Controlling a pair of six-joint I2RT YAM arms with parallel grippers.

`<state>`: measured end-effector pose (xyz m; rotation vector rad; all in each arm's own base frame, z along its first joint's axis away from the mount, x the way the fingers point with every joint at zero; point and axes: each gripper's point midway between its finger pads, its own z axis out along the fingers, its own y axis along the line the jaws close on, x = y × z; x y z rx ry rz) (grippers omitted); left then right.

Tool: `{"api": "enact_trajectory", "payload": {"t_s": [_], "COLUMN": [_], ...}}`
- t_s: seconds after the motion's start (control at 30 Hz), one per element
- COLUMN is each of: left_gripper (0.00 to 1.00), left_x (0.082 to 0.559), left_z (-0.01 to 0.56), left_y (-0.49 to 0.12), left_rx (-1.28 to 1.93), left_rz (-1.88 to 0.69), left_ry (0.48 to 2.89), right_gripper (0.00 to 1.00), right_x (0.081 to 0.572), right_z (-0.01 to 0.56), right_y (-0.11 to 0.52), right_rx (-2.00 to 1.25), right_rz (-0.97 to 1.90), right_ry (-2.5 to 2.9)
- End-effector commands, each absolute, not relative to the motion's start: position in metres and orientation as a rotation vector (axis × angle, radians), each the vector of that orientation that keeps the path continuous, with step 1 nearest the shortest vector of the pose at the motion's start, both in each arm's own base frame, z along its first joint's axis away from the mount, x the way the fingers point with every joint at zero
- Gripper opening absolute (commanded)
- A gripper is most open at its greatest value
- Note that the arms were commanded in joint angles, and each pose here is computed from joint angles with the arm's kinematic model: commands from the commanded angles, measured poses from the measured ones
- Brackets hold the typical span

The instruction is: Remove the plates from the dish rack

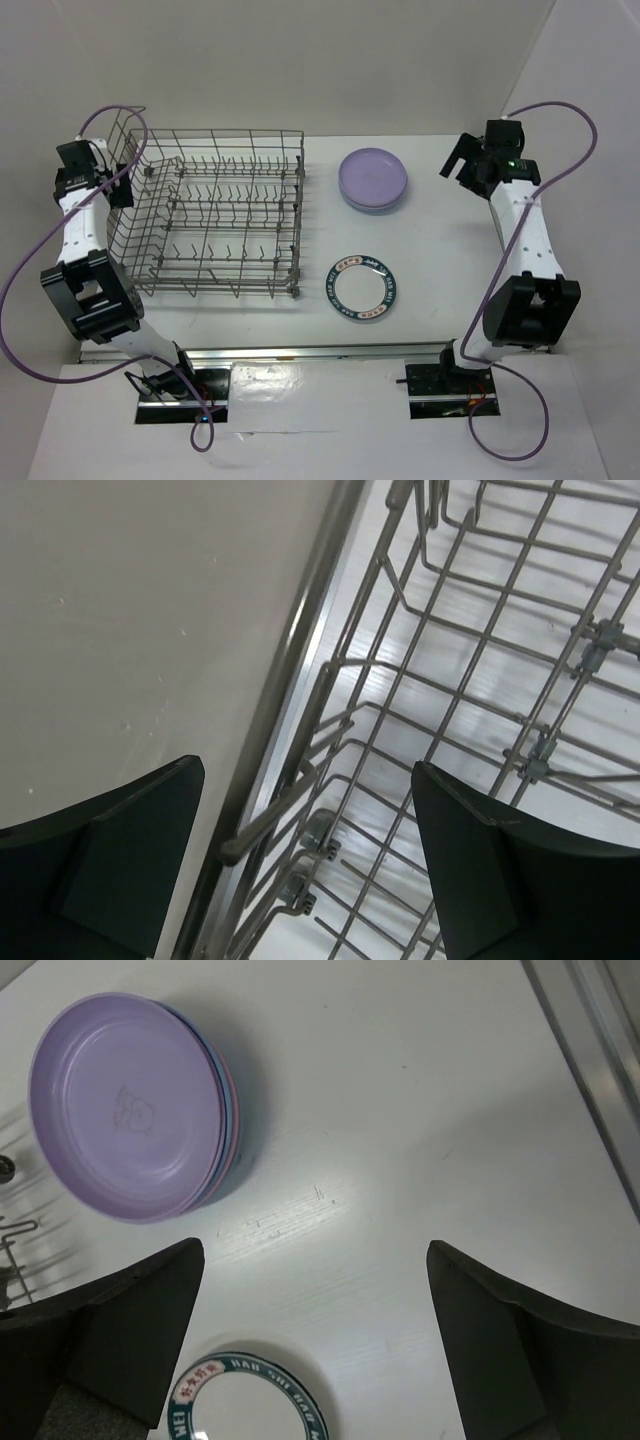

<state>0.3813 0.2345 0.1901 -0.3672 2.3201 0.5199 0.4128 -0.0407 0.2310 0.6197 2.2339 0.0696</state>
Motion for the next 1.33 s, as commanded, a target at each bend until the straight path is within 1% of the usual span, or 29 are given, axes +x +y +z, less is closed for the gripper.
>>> {"api": "enact_trajectory", "payload": {"t_s": [0.0,0.07,0.2,0.27,0.33,0.37,0.4,0.5,0.6,0.77,1.3], "left_gripper": [1.0,1.0,1.0,1.0,1.0,1.0,1.0,1.0,1.0,1.0,1.0], "left_x": [0.374,0.371,0.356,0.341,0.326,0.316,0.307,0.286,0.269,0.256,0.258], "left_z": [0.224,0.237,0.268,0.277,0.276,0.286,0.274,0.266,0.253,0.247,0.246], "left_y": [0.228,0.224,0.203,0.191,0.18,0.174,0.171,0.162,0.154,0.138,0.127], "left_rx": [-0.387,-0.38,-0.255,-0.199,-0.116,-0.084,-0.048,-0.029,-0.03,-0.035,-0.029], "left_rz": [0.492,0.488,0.445,0.433,0.425,0.44,0.449,0.471,0.453,0.392,0.309], "left_ry": [2.272,2.248,2.22,2.218,2.249,2.218,2.246,2.247,2.29,2.299,2.304], "right_gripper": [1.0,1.0,1.0,1.0,1.0,1.0,1.0,1.0,1.0,1.0,1.0], "right_x": [0.376,0.363,0.325,0.31,0.298,0.291,0.282,0.267,0.26,0.253,0.248], "right_z": [0.262,0.27,0.302,0.306,0.325,0.329,0.334,0.338,0.337,0.337,0.336], "right_y": [-0.037,-0.044,-0.05,-0.051,-0.05,-0.052,-0.051,-0.047,-0.042,-0.036,-0.021], "right_rx": [0.572,0.597,0.62,0.665,0.683,0.688,0.701,0.689,0.675,0.648,0.57], "right_rz": [0.112,0.081,0.029,0.014,0.022,0.007,0.009,0.026,0.051,0.078,0.15], "right_ry": [2.236,2.223,2.161,2.161,2.095,2.082,2.051,2.024,2.021,2.034,2.054]}}
